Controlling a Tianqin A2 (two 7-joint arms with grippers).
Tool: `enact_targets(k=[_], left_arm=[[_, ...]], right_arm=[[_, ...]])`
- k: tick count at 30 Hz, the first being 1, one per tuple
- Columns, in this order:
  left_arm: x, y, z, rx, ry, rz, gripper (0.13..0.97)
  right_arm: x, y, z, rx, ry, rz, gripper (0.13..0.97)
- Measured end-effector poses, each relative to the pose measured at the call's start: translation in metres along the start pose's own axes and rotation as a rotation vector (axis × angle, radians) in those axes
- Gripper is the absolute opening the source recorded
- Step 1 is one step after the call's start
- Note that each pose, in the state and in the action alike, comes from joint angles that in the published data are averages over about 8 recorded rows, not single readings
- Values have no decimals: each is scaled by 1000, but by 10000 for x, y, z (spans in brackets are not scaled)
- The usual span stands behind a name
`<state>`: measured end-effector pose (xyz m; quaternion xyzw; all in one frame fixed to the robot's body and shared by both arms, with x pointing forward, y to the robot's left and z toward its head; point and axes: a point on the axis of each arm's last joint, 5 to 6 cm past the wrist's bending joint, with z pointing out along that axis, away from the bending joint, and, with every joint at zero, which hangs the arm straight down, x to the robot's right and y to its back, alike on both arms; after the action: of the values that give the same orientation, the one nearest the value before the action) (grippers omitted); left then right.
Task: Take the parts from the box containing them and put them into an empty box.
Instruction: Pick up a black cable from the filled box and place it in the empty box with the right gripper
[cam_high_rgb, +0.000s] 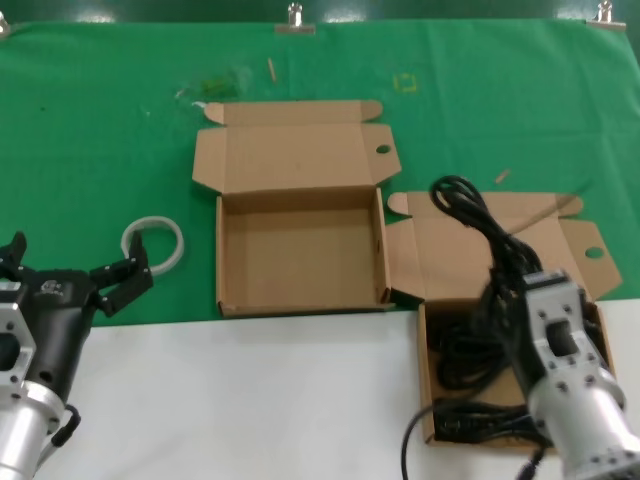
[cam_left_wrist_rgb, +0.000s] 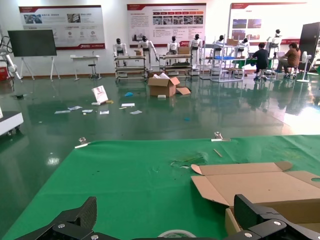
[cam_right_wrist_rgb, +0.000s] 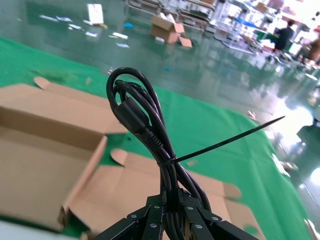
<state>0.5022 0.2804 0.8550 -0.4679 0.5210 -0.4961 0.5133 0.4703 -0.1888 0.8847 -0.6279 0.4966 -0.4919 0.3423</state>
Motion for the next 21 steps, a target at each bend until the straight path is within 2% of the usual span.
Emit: enact_targets(k=[9, 17, 21], left_arm=[[0, 0, 0, 0, 0, 0, 966], [0, 0, 0, 0, 0, 0, 966], [0, 0, 0, 0, 0, 0, 966]], right_arm=[[-340, -285, 476, 117, -111, -37, 168], [-843, -564, 869, 227, -289, -63, 168], [-1080, -642, 988, 255, -378, -86, 168]])
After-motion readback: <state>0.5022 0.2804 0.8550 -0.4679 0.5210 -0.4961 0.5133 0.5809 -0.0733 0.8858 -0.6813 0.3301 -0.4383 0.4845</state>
